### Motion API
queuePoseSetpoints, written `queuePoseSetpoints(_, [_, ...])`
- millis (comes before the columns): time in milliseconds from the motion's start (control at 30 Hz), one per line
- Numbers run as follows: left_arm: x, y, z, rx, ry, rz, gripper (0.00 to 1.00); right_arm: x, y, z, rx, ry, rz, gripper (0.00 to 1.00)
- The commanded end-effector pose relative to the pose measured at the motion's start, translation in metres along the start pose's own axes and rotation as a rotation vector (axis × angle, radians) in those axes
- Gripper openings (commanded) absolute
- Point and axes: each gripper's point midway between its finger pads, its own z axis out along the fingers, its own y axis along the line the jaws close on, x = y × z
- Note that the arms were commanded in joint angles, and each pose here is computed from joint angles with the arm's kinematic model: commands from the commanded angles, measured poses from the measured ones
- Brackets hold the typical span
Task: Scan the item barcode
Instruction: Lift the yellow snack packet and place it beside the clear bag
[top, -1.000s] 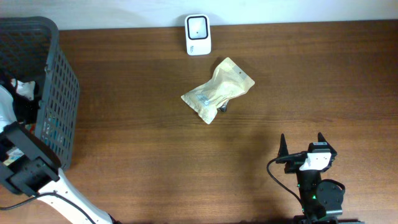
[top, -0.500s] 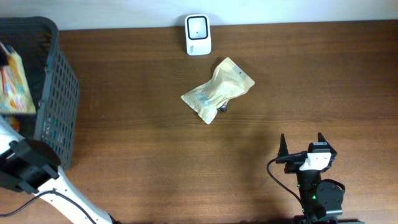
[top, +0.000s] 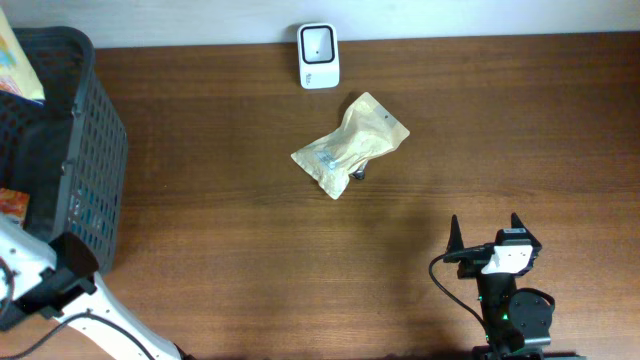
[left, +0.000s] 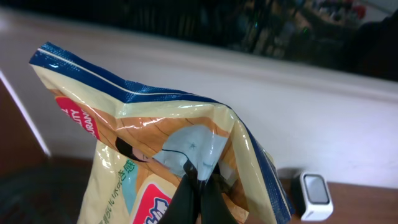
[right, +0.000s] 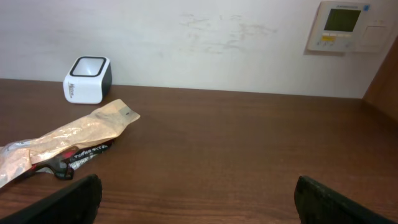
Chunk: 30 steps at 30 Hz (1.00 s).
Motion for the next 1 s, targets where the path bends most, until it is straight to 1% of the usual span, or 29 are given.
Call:
queuePoseSetpoints(0, [-0.044, -0.061, -0.050, 0.065, -0.124, 0.091, 0.00, 0.003, 0.001, 0.000, -0.003, 0.005, 0.007, 0.98])
queuePoseSetpoints(67, [-0.052, -0.087, -0.061, 0.098, -0.149, 0.121, 0.00, 0.003, 0.001, 0.000, -0.003, 0.005, 0.007, 0.98])
queuePoseSetpoints(133, [-0.054, -0.117, -0.068, 0.162, -0.158, 0.144, 0.00, 0.003, 0.001, 0.000, -0.003, 0.005, 0.007, 0.98])
queuePoseSetpoints(167, [-0.052, -0.137, -0.069, 0.219, -0.151, 0.151, 0.00, 0.003, 0.001, 0.000, -0.003, 0.005, 0.007, 0.98])
queuePoseSetpoints(233, [-0.041, -0.169, -0.066, 0.308, -0.112, 0.144, 0.00, 0.003, 0.001, 0.000, -0.003, 0.005, 0.007, 0.98])
queuePoseSetpoints(333, [-0.009, -0.213, -0.051, 0.410, 0.006, 0.136, 0.00, 0.003, 0.001, 0.000, -0.003, 0.005, 0.007, 0.98])
queuePoseSetpoints(367, [0.005, -0.224, -0.044, 0.419, 0.058, 0.121, 0.00, 0.003, 0.001, 0.000, -0.003, 0.005, 0.007, 0.98])
queuePoseSetpoints(433, [0.037, -0.241, -0.027, 0.390, 0.180, 0.108, 0.00, 0.003, 0.001, 0.000, -0.003, 0.005, 0.007, 0.98])
queuePoseSetpoints(533, [0.080, -0.255, -0.002, 0.330, 0.332, 0.136, 0.00, 0.003, 0.001, 0.000, -0.003, 0.005, 0.007, 0.98])
queuePoseSetpoints(667, [0.138, -0.277, 0.036, 0.311, 0.522, 0.167, 0.00, 0.003, 0.001, 0.000, -0.003, 0.005, 0.007, 0.98])
queuePoseSetpoints(833, [0.231, -0.297, 0.071, 0.305, 0.800, 0.188, 0.00, 0.003, 0.001, 0.000, -0.003, 0.005, 0.007, 0.98])
queuePoseSetpoints(900, [0.266, -0.305, 0.083, 0.313, 0.890, 0.190, 0.00, 0.003, 0.001, 0.000, -0.003, 0.005, 0.007, 0.98])
queuePoseSetpoints(933, [0.292, -0.311, 0.093, 0.311, 0.945, 0.179, 0.00, 0.003, 0.001, 0.000, -0.003, 0.005, 0.007, 0.98])
queuePoseSetpoints(967, [0.306, -0.314, 0.098, 0.311, 0.972, 0.173, 0.00, 0.003, 0.001, 0.000, -0.003, 0.005, 0.007, 0.98])
